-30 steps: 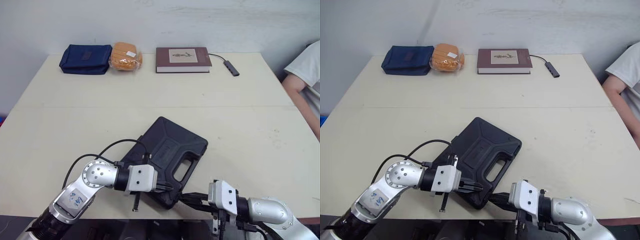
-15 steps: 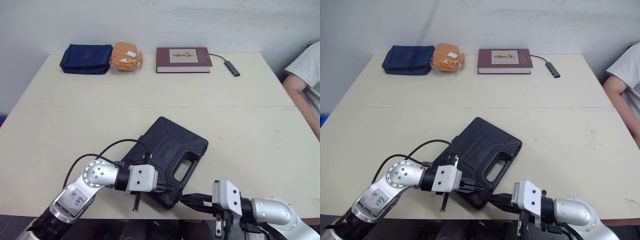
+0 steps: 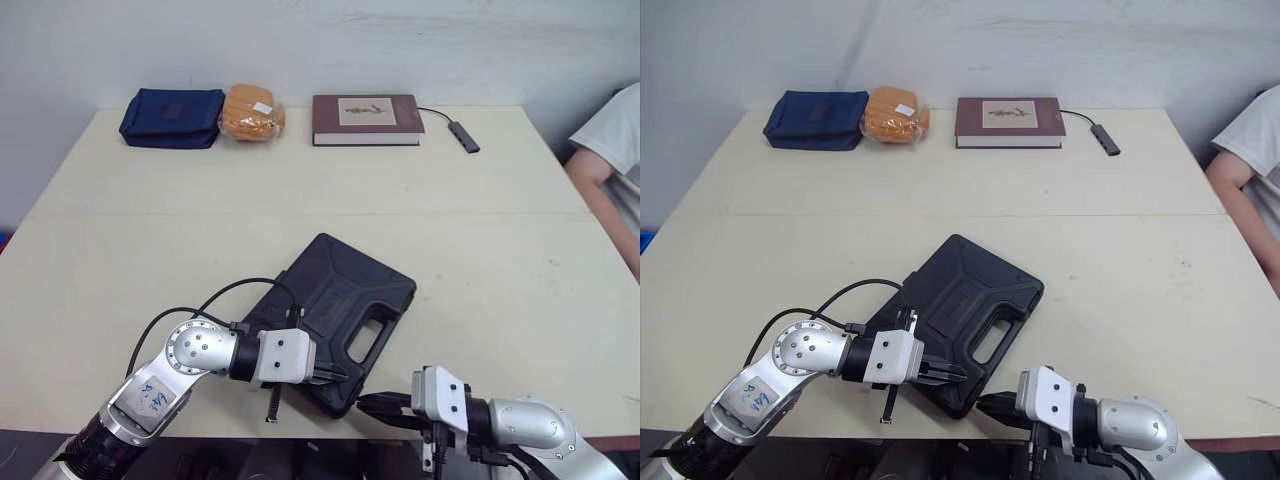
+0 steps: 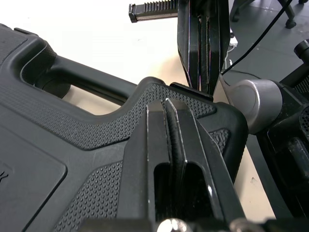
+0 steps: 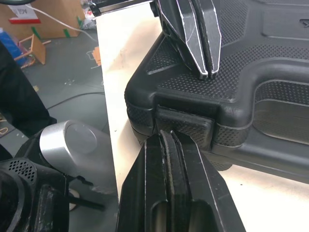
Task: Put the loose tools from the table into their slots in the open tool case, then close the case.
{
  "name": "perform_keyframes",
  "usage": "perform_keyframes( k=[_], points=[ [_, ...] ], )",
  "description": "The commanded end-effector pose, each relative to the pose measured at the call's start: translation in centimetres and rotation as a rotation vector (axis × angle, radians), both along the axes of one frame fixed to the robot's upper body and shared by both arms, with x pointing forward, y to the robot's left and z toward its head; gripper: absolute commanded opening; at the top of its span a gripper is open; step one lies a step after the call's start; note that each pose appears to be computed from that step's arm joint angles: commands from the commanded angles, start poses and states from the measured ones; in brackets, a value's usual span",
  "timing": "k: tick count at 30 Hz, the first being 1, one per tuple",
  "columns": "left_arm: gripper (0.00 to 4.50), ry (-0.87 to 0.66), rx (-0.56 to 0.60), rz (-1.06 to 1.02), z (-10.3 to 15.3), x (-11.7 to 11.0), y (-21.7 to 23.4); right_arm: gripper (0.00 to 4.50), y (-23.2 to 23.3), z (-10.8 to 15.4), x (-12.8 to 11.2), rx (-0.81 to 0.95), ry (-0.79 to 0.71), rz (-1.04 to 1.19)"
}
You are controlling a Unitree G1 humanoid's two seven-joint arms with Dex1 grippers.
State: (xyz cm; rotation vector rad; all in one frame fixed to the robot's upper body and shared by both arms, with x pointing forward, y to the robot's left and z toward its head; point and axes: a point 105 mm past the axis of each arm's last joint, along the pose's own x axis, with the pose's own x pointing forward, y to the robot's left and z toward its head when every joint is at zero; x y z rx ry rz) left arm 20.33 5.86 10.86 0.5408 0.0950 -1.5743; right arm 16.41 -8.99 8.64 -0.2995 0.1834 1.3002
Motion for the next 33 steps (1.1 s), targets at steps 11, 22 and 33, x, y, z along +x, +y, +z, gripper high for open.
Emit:
perform_keyframes(
  k=[11, 22, 33],
  points=[
    [0.04, 0.189, 0.19, 0.115, -5.4, 0.2, 2.4, 0.0, 1.3, 2.4, 0.3, 0.075, -0.08, 0.05],
    [0.04, 0.196, 0.116, 0.152, -4.7, 0.7, 2.7, 0.0, 1.1, 3.1, 0.5, 0.06, -0.07, 0.042],
    [0.04, -0.123, -0.214, 0.16, 3.3, 3.3, 4.3, 0.0, -4.0, 5.2, -0.1, -0.054, -0.086, 0.016]
  ],
)
